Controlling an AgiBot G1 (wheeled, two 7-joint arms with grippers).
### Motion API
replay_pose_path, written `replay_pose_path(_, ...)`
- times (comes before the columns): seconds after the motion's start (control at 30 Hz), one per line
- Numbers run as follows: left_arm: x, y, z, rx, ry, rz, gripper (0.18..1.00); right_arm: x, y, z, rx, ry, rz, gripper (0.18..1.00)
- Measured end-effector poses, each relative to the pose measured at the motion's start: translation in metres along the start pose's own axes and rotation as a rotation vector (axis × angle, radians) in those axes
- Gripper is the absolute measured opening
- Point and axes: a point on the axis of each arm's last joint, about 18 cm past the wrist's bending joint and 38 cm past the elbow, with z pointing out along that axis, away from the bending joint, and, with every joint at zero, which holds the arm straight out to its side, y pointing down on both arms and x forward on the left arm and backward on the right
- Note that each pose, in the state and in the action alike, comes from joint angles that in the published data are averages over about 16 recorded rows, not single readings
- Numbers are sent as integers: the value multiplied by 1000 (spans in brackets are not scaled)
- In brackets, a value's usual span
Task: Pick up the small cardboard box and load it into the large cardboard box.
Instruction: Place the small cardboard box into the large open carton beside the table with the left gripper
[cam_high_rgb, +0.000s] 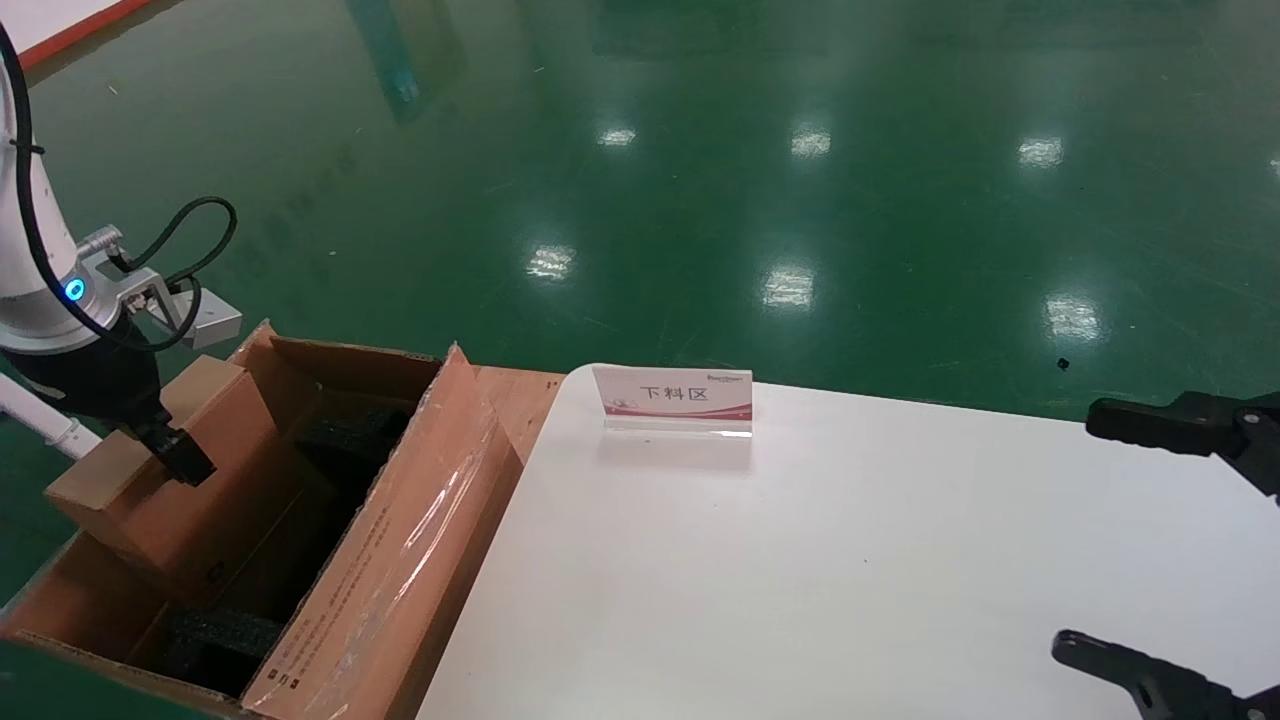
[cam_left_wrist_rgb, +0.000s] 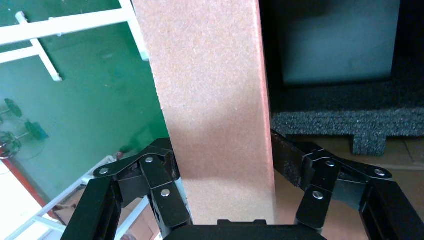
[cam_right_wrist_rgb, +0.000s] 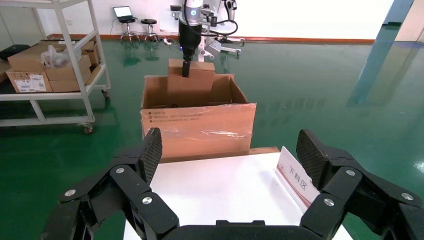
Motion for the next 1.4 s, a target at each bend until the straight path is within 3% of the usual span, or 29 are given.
replay_pose_path(0.47, -5, -7, 3, 15, -12, -15, 417, 0, 0, 0, 0, 0, 0, 1000)
replay_pose_path(1.4, 0, 3, 37, -48, -21, -47, 412, 0, 0, 0, 0, 0, 0, 1000)
